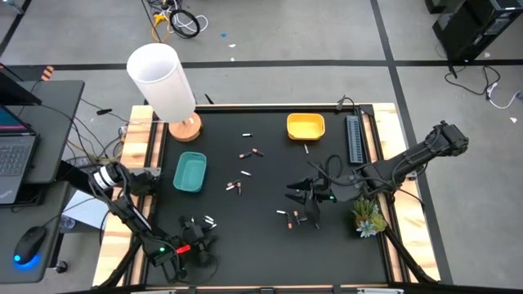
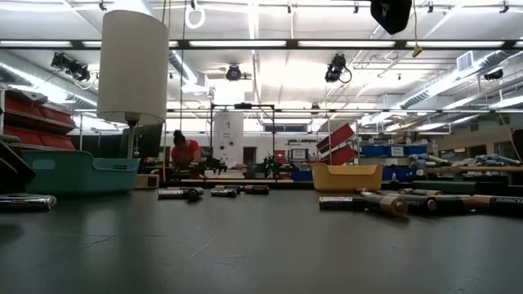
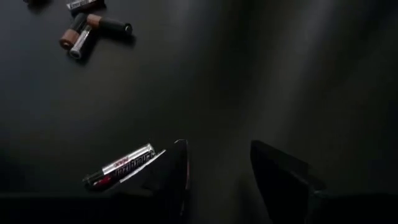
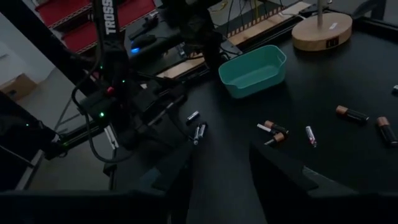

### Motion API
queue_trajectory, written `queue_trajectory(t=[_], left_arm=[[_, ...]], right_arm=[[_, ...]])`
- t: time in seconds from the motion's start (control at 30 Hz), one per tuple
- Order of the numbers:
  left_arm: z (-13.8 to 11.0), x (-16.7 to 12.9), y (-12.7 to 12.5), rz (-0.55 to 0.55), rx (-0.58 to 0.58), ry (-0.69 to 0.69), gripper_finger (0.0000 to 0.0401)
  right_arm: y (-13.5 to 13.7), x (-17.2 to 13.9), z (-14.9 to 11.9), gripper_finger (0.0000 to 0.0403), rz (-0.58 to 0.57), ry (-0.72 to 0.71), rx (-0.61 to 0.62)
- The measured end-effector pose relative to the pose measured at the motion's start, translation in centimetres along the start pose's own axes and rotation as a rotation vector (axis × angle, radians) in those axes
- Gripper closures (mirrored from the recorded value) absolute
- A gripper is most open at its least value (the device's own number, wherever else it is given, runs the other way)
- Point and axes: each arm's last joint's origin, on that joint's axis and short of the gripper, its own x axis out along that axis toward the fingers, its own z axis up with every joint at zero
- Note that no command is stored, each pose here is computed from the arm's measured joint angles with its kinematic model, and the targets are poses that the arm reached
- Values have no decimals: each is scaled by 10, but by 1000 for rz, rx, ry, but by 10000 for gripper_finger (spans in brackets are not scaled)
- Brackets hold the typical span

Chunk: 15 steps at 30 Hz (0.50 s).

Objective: Sort batteries
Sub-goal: Put the silver battery into the green bin

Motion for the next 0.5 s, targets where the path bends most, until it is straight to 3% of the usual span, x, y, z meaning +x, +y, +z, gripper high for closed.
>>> queue_trajectory(t=[0.5], left_arm=[[-10,8,3,28,-23,-47,213]], right_arm=[[0,0,0,239,14,12,0]])
